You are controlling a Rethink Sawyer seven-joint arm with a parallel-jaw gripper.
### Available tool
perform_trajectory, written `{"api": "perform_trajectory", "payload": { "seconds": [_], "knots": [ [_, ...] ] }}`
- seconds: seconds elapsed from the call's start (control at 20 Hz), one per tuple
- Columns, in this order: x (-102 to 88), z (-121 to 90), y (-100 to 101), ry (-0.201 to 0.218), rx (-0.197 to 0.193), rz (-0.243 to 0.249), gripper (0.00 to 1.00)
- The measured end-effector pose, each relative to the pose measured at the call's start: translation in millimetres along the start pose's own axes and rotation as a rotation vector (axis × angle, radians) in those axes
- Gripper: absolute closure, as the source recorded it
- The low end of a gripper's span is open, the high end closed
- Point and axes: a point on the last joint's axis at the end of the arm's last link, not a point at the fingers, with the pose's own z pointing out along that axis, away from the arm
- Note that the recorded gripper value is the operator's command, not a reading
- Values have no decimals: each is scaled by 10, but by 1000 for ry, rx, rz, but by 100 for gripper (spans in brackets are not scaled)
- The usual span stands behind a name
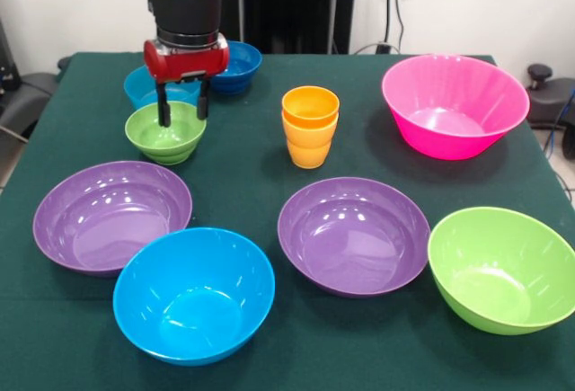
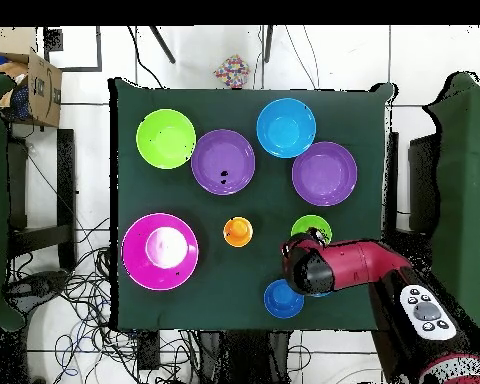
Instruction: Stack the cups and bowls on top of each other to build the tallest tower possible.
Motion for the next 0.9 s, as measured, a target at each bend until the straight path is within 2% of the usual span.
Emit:
{"api": "perform_trajectory", "payload": {
  "seconds": [0.4,0.9],
  "knots": [
    [-49,-72,-58,-10,5,27,0],
    [-48,-75,-22,-9,-1,28,0]
  ]
}}
